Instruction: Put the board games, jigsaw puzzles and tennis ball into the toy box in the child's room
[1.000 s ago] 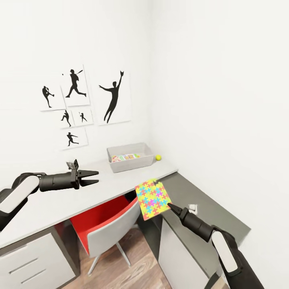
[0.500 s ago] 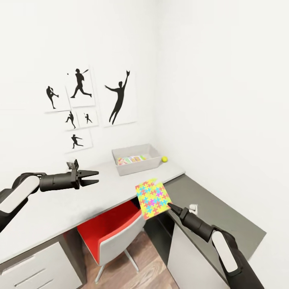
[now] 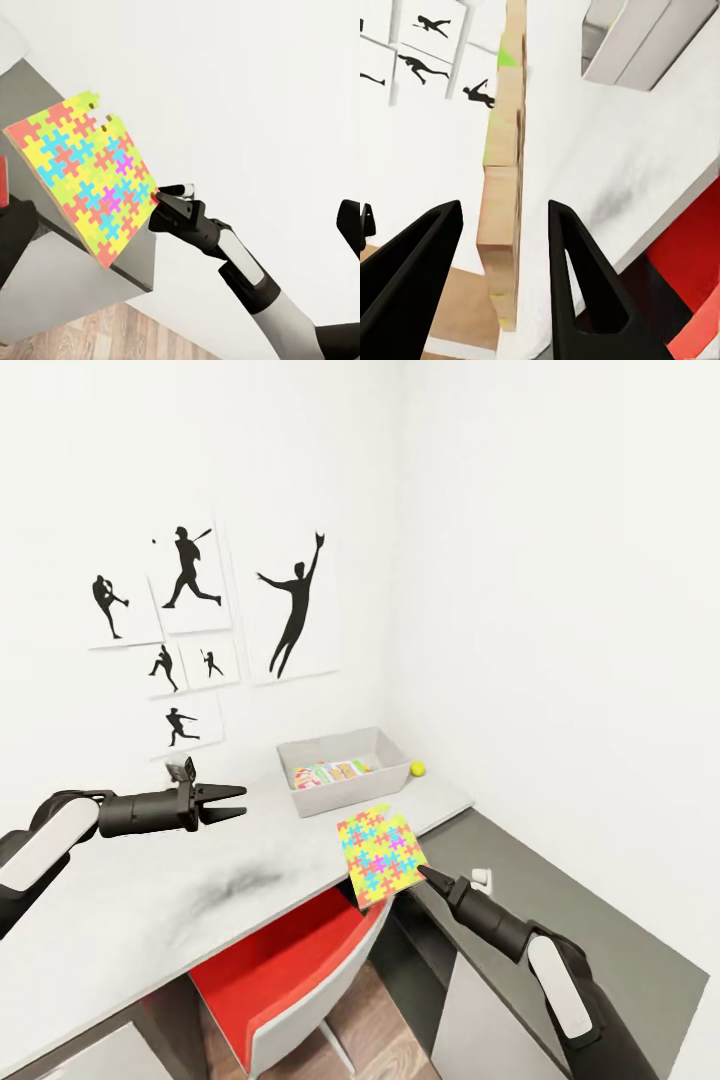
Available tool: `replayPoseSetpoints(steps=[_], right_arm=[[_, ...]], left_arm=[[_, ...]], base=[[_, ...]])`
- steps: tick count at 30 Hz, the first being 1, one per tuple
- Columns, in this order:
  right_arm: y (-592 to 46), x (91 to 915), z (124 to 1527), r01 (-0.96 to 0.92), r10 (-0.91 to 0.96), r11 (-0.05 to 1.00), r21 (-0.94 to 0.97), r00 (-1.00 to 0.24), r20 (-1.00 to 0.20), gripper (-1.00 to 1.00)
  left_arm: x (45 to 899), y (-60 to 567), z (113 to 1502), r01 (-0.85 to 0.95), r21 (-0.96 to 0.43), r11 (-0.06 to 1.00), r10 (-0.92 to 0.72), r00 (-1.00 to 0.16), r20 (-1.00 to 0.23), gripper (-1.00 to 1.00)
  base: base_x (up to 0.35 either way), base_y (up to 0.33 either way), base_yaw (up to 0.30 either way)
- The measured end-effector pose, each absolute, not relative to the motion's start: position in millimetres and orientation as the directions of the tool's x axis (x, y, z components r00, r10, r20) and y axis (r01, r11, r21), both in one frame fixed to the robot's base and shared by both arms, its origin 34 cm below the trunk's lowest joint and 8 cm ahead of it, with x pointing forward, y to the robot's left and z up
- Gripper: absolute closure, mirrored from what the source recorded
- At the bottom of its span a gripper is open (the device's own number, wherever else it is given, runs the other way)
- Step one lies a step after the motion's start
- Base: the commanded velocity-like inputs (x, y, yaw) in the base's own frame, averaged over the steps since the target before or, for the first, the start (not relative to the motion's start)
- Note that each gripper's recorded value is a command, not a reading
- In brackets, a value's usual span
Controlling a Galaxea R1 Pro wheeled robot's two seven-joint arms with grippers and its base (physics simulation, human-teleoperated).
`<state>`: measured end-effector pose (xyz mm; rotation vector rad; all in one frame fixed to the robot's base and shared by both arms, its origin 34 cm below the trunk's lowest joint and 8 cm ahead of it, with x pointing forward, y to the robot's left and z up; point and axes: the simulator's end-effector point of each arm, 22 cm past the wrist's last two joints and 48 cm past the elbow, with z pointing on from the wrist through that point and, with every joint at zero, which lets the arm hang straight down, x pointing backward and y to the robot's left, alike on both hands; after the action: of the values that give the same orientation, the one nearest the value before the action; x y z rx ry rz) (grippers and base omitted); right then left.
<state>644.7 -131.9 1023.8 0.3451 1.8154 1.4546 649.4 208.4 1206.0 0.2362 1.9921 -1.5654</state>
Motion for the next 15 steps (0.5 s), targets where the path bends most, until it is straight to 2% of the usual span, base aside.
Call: replayPoseSetpoints(steps=[15], right_arm=[[-132.0, 644.6, 1026.1, -0.25, 0.632, 0.312, 0.917, -0.665, -0.397, 1.0]], left_arm=[[648.7, 208.8, 1208.1, 0.483, -0.824, 0.295, -0.213, -0.808, -0.55, -1.0]], base=[[0.262, 0.008, -0.044]])
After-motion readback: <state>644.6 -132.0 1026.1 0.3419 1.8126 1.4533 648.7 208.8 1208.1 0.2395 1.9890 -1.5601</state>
